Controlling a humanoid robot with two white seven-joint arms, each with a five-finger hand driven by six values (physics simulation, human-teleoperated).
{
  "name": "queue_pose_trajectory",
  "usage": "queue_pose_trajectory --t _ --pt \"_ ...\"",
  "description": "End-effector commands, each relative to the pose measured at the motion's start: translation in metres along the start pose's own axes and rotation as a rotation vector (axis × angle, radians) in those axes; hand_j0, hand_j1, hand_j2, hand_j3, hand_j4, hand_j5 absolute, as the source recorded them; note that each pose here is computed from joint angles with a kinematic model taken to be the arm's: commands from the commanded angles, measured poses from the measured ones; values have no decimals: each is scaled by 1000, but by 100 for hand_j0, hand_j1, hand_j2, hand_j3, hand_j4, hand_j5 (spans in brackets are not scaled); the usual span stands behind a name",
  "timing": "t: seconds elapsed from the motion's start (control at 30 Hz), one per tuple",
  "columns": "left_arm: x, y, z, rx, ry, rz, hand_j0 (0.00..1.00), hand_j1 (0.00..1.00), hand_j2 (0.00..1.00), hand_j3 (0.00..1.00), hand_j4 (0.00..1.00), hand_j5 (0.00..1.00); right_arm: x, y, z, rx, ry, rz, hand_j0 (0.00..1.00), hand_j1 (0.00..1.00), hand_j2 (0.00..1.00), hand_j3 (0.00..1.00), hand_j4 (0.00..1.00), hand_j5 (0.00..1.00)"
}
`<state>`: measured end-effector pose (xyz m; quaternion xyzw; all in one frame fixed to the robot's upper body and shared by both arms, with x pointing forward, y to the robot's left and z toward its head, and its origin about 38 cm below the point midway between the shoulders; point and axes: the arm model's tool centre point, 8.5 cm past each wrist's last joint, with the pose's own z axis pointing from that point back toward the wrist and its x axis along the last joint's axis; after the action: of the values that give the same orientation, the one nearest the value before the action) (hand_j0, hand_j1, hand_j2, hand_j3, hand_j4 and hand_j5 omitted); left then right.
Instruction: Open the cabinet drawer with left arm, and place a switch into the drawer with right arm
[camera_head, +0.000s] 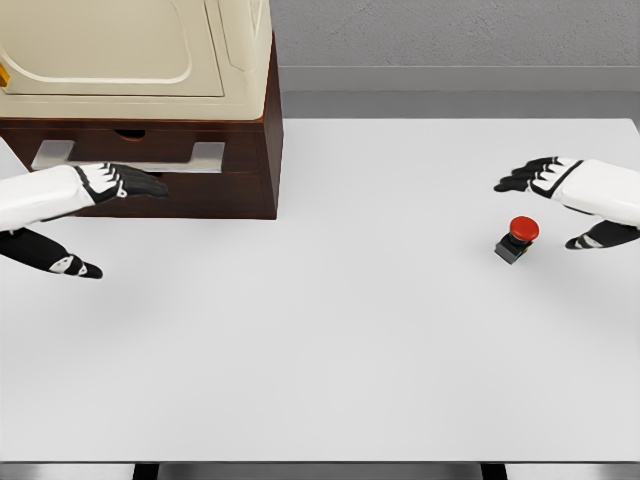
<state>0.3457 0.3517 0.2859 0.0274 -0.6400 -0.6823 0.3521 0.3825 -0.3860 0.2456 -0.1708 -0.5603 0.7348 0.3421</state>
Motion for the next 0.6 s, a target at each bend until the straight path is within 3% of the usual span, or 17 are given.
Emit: queue_pose_trajectory --t 0.0,0.17,0.23,0.33,0.43,0.57 --pt "1 1 1 -14 -15 42 100 100 100 100 100 100 -1 1 0 7 5 0 100 100 100 100 100 100" --pt "1 2 1 -16 -16 43 100 100 100 100 100 100 -1 3 -1 27 14 26 100 100 100 100 100 100" --pt "4 14 2 17 -25 41 100 100 100 100 100 100 -1 6 -5 41 20 51 100 100 100 100 100 100" --pt "0 16 5 28 -11 39 100 100 100 100 100 100 -1 9 -9 52 27 74 100 100 100 100 100 100" --pt "-6 17 8 33 7 46 100 100 100 100 100 100 -8 2 -12 27 41 72 100 100 100 100 100 100" --pt "-12 17 11 39 27 53 100 100 100 100 100 100 -5 18 -31 54 31 83 100 100 100 100 100 100"
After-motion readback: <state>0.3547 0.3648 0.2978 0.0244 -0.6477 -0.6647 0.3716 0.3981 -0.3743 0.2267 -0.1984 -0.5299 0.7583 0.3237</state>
